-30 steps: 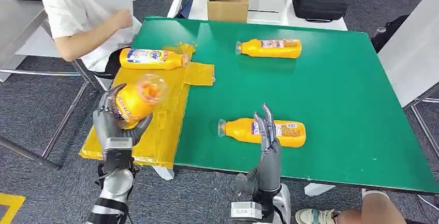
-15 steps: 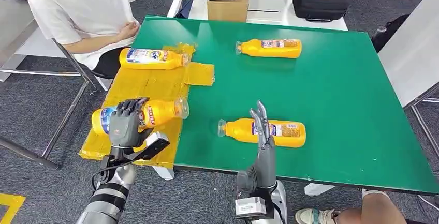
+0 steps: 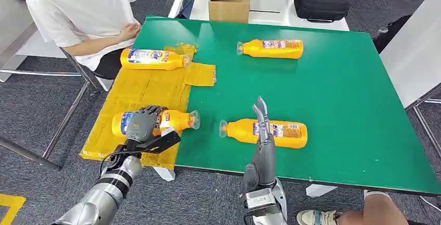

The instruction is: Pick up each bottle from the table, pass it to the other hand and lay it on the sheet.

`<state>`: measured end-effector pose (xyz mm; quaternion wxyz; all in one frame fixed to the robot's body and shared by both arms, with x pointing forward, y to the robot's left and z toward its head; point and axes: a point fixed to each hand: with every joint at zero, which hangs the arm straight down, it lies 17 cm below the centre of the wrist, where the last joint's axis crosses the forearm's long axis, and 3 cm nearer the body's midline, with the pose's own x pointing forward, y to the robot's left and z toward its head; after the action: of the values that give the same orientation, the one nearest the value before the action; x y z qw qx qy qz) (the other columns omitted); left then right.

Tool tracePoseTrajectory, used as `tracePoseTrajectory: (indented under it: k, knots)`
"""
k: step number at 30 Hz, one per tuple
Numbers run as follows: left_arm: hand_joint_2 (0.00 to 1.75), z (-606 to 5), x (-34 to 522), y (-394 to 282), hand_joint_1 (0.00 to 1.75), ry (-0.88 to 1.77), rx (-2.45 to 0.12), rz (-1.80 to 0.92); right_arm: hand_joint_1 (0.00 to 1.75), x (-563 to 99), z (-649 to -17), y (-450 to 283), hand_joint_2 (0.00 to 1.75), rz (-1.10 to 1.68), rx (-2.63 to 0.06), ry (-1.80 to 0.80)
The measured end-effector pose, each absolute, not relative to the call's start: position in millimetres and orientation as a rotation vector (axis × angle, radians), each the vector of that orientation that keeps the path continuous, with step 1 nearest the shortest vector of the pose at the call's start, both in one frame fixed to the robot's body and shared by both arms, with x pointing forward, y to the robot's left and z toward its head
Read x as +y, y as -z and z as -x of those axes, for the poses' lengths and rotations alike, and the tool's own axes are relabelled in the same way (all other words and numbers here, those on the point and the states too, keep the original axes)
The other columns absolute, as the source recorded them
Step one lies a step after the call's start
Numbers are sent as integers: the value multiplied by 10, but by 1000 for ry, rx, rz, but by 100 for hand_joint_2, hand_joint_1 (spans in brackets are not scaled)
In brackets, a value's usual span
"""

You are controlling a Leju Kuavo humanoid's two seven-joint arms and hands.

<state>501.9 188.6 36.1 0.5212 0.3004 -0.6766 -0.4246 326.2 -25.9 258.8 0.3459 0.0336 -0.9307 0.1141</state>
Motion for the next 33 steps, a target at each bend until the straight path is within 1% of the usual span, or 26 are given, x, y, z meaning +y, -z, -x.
tracePoseTrajectory:
  k: [3, 4, 5, 6, 7, 8, 9, 10, 15, 26, 33]
  knots:
    - [0, -5001, 1795, -262, 175, 1054, -1592, -660, 0, -288, -3289, -2577, 0, -97, -2403, -275]
    - [0, -4990, 1765, -223, 148, 1060, -1581, -626, 0, -302, -3301, -2573, 0, -101, -2399, -268]
    - [0, -4981, 1730, -187, 98, 1071, -1570, -587, 0, -317, -3316, -2571, 0, -104, -2394, -260]
    - [0, -4989, 1717, -181, 82, 1077, -1565, -567, 0, -330, -3327, -2568, 0, -104, -2391, -254]
    - [0, -4994, 1713, -171, 40, 1078, -1559, -551, 0, -340, -3336, -2565, 0, -103, -2389, -251]
    - [175, -4990, 1706, -156, 7, 1073, -1553, -532, 0, -355, -3349, -2561, 0, -106, -2385, -243]
    - [175, -4999, 1702, -162, 7, 1066, -1552, -517, 0, -365, -3358, -2558, 0, -106, -2381, -238]
    - [175, -4992, 1683, -150, 0, 1055, -1547, -483, 0, -374, -3368, -2557, 0, -109, -2378, -232]
    - [175, -4932, 1537, -108, 0, 1033, -1534, -313, 0, -382, -3404, -2564, 0, -128, -2370, -218]
    - [175, -4880, 1484, -75, 0, 1020, -1531, -257, 0, -385, -3435, -2571, 0, -125, -2372, -221]
    - [175, -4775, 1373, -68, 0, 994, -1527, -97, 0, -403, -3488, -2574, 0, -141, -2363, -202]
